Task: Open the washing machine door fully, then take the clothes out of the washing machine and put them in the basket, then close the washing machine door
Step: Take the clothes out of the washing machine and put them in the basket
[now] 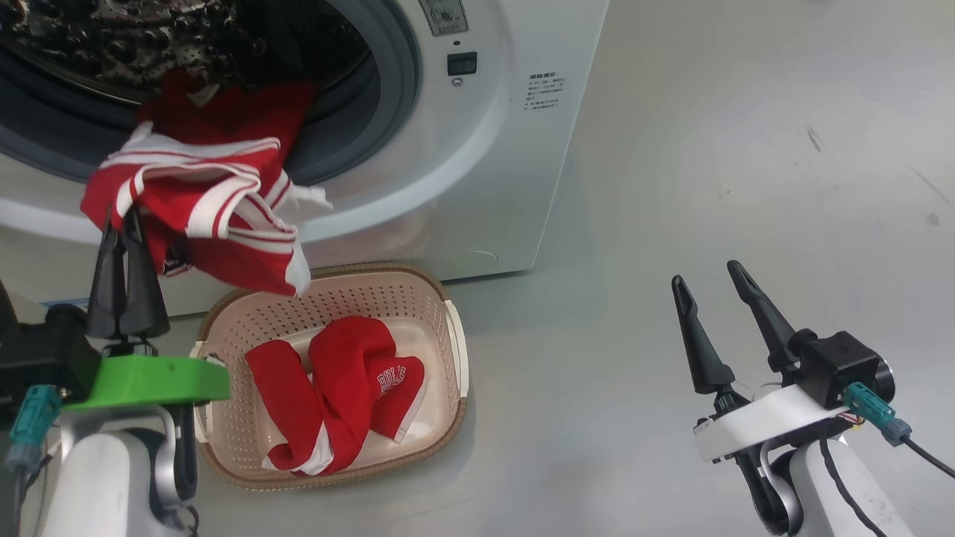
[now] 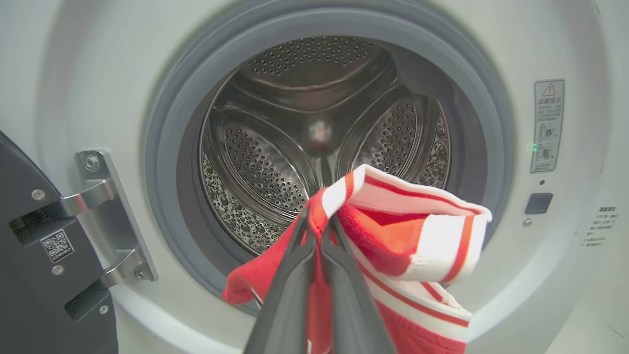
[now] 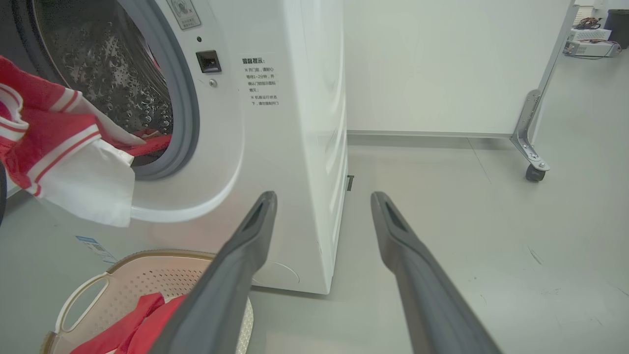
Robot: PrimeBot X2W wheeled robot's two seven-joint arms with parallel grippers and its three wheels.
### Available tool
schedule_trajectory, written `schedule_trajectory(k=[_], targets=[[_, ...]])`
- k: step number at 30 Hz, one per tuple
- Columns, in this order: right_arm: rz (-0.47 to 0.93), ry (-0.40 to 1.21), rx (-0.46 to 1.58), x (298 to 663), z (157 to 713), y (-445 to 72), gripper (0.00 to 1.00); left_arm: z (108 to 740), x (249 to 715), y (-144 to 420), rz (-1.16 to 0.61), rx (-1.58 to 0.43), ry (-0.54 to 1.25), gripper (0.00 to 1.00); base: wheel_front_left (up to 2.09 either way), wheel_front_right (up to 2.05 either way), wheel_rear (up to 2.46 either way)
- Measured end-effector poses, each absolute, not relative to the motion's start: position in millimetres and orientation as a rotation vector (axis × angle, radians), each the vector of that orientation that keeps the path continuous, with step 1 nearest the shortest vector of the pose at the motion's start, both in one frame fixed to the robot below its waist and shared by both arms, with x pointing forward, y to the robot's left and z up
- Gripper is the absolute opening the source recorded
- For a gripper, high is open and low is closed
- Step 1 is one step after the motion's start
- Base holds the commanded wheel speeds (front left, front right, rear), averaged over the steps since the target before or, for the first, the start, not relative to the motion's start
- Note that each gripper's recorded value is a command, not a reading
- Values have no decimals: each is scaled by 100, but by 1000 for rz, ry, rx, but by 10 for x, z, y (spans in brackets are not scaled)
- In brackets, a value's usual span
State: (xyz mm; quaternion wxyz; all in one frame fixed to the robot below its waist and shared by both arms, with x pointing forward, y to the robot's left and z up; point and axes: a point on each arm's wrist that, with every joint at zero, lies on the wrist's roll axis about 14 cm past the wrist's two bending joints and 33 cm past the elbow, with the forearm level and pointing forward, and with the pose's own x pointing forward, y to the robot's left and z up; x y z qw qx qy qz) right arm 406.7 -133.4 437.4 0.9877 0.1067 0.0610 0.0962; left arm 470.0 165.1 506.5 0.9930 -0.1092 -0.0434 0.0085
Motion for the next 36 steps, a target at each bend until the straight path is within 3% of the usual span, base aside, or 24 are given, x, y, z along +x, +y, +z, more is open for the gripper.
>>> schedule_trajectory(k=[14,36], targets=[[235,91,224,3847,4546,-1166,100,4766,4134,1446,-44,-267,85,0,0,0,0],[220,114,235,3873,4466,-1192,100,3730,3866,972,-155,-276,468,0,0,0,0]])
